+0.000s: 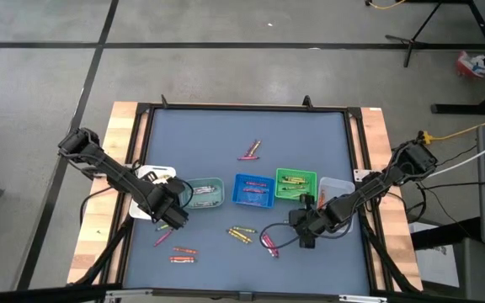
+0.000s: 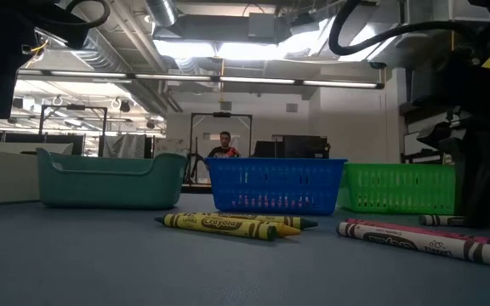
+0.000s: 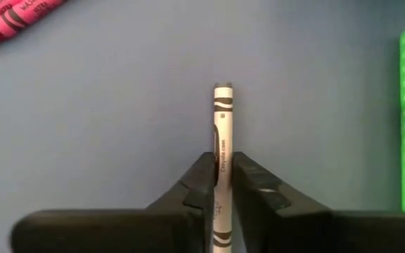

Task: Sort crayons
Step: Put the gray crayon into the light green bin

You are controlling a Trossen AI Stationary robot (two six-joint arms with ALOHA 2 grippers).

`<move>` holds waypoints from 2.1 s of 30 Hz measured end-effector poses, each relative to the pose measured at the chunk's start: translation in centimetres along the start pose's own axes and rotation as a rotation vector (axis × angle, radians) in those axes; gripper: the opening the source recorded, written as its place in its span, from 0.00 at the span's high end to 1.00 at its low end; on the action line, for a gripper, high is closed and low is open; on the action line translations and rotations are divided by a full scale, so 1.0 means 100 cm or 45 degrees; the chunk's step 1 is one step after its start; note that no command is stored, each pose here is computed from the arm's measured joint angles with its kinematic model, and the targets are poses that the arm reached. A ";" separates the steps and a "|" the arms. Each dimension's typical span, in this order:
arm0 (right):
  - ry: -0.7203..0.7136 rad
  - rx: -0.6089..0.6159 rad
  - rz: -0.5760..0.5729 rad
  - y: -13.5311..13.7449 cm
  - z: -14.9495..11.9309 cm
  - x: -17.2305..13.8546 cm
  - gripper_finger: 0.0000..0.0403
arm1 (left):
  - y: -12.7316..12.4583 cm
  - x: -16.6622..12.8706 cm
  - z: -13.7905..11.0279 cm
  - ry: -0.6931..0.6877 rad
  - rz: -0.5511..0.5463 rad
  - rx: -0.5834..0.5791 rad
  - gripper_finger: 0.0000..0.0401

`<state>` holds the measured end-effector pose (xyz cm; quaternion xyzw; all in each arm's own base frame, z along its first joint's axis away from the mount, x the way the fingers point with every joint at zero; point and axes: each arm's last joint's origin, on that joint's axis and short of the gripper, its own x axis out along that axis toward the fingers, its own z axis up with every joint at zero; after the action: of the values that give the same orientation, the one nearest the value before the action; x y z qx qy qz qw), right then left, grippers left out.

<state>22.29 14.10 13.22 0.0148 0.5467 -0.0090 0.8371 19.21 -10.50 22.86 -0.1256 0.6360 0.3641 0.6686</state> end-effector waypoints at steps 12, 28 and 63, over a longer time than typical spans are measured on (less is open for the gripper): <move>-0.012 0.002 0.008 0.001 0.001 0.000 0.95 | 0.000 0.000 0.000 -0.005 0.002 0.000 0.77; -0.286 0.012 0.268 0.017 0.024 -0.004 0.95 | 0.000 0.000 0.001 -0.024 0.004 0.000 0.77; -1.279 -0.042 0.133 -0.073 0.148 -0.021 0.95 | -0.007 0.000 0.005 -0.165 -0.057 -0.031 0.77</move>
<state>34.81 6.32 20.97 0.0228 0.0752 0.0353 0.9963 20.07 -10.64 22.78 -0.1243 0.5839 0.3642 0.7149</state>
